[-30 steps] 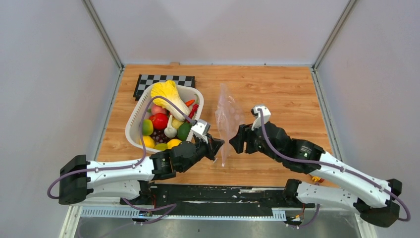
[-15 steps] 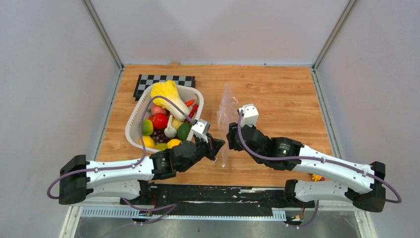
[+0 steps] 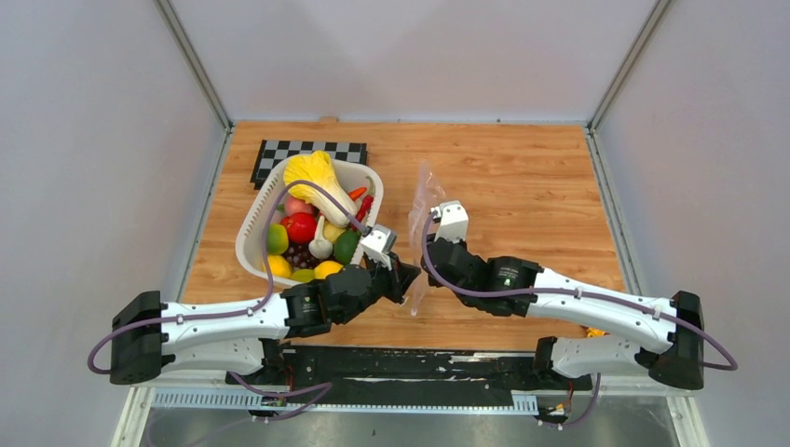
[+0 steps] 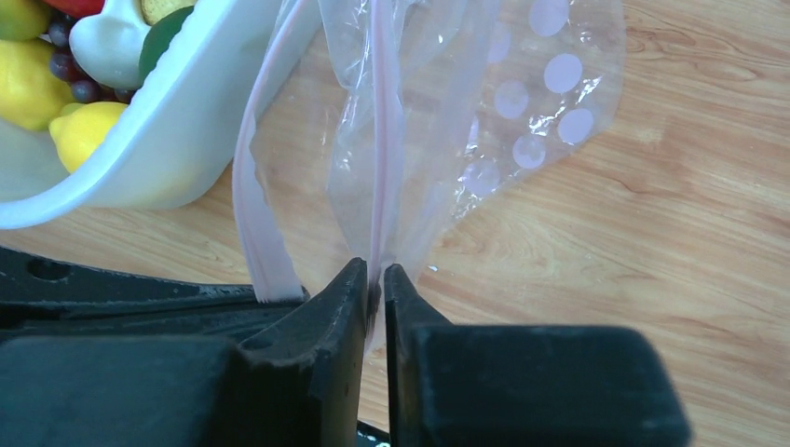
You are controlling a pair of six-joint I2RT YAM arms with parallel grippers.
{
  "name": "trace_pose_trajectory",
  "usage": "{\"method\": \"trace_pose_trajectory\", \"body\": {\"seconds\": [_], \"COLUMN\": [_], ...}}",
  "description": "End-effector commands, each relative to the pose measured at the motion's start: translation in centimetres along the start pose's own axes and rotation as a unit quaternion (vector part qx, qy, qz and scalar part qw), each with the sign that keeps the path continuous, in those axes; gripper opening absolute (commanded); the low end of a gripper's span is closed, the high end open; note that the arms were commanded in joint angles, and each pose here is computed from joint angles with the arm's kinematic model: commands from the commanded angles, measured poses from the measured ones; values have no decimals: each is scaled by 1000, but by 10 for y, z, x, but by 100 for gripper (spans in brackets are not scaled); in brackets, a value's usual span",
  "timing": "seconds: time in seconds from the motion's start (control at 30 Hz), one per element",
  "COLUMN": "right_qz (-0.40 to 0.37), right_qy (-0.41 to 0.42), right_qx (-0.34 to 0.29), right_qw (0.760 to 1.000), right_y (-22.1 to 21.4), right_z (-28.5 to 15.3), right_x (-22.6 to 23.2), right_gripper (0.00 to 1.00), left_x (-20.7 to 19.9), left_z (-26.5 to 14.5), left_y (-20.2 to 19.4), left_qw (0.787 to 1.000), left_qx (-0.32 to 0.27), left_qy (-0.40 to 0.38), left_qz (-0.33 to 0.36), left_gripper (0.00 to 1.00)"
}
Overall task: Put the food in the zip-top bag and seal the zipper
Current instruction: Open the zipper of the food storage bag at the center of the board.
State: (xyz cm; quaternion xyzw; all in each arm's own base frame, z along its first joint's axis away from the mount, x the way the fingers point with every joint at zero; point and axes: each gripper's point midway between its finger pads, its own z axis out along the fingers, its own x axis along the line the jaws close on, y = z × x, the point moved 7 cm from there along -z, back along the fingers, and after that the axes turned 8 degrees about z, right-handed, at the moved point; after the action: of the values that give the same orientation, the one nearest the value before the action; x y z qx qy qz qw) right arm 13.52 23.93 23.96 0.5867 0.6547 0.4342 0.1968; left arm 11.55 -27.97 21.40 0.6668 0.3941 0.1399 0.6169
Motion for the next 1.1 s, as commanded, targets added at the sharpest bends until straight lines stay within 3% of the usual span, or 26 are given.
{"method": "trace_pose_trajectory", "body": {"seconds": [0.0,0.07,0.17,0.4,0.67,0.77,0.8,0.83,0.87,0.97,1.07], "right_qz": [14,10,-2,10,-30,-50,-53,-51,-50,-53,-75], "right_qy": [0,15,29,-75,-172,-131,-113,-98,-91,-93,-68], "right_qx": [-3,-1,5,-30,-35,-15,-8,0,2,10,21], "right_qw": [1000,1000,1000,997,984,990,992,994,995,994,995], "right_y": [2,2,3,21,48,50,49,46,44,40,35], "right_z": [-7,-11,-18,-51,-72,-62,-60,-56,-53,-50,-46], "right_x": [-6,-6,-9,-56,-68,-47,-40,-35,-32,-30,-27], "right_gripper": [8,1,0,0,0,0,0,0,0,0,0], "left_x": [-1,2,8,32,23,13,9,6,3,-1,1], "left_z": [-5,-6,-7,-15,-3,6,8,9,11,15,23], "left_y": [21,19,16,23,24,25,26,28,30,34,38], "left_qw": [1000,999,999,994,997,999,999,1000,1000,1000,999], "left_qx": [-22,-20,-12,-3,23,20,22,22,20,15,13], "left_qy": [18,26,46,109,74,41,25,13,2,-19,-34], "left_qz": [-8,-6,1,9,21,15,16,16,16,13,-4], "left_gripper": [0,0,0,0,0,2,13,34,41,56,60]}}
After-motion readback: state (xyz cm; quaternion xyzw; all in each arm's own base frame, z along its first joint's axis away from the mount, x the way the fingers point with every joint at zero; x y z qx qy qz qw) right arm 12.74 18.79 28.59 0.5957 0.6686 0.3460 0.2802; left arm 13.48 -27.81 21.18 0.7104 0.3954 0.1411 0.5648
